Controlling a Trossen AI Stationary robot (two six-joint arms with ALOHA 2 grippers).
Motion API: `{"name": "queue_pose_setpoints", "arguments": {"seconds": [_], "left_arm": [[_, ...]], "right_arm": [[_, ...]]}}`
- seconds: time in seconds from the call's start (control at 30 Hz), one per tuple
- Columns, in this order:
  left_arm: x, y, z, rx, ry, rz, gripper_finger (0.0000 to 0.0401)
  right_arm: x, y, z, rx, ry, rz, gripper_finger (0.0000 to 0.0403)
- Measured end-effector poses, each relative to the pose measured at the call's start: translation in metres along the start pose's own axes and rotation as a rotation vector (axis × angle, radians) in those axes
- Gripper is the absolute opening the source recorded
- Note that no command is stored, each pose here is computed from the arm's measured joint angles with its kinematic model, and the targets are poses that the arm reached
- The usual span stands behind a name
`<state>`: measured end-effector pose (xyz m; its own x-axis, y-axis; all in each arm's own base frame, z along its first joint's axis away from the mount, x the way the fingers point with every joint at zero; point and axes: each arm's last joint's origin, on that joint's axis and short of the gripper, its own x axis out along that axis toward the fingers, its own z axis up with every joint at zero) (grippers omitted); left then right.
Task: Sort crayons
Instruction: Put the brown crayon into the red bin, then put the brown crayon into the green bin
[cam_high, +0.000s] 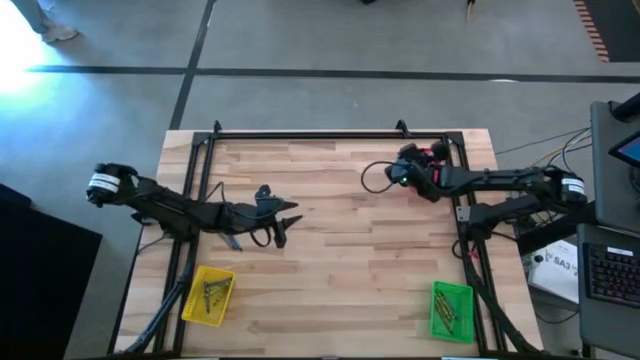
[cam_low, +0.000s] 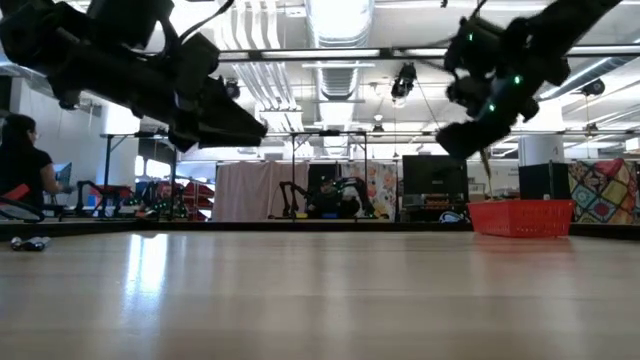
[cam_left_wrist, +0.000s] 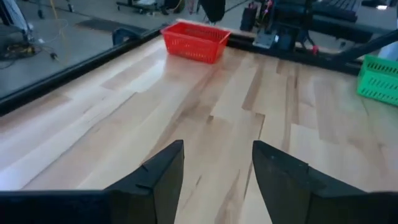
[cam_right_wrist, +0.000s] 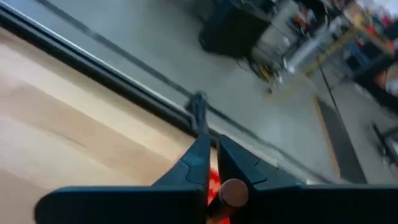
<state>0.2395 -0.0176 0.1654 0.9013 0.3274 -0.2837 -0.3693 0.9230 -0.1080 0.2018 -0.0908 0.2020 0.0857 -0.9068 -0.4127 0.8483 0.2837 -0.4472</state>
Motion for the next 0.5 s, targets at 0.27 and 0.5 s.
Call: {"name": "queue_pose_setpoints", "arguments": {"seconds": [0.27,0.5], "left_arm": [[-0.012,0.01,-0.014,-0.028,0.347,0.13,0.0174],[-0.036,0.013,-0.006,-0.091,0.69,0.29,0.0174]], "right_arm": [[0.018,-0.014,-0.019,0.098,0.094,-0.03,0.0113],[0.017,-0.01,-0.008,0.224,0.052,0.075,0.0208]]}}
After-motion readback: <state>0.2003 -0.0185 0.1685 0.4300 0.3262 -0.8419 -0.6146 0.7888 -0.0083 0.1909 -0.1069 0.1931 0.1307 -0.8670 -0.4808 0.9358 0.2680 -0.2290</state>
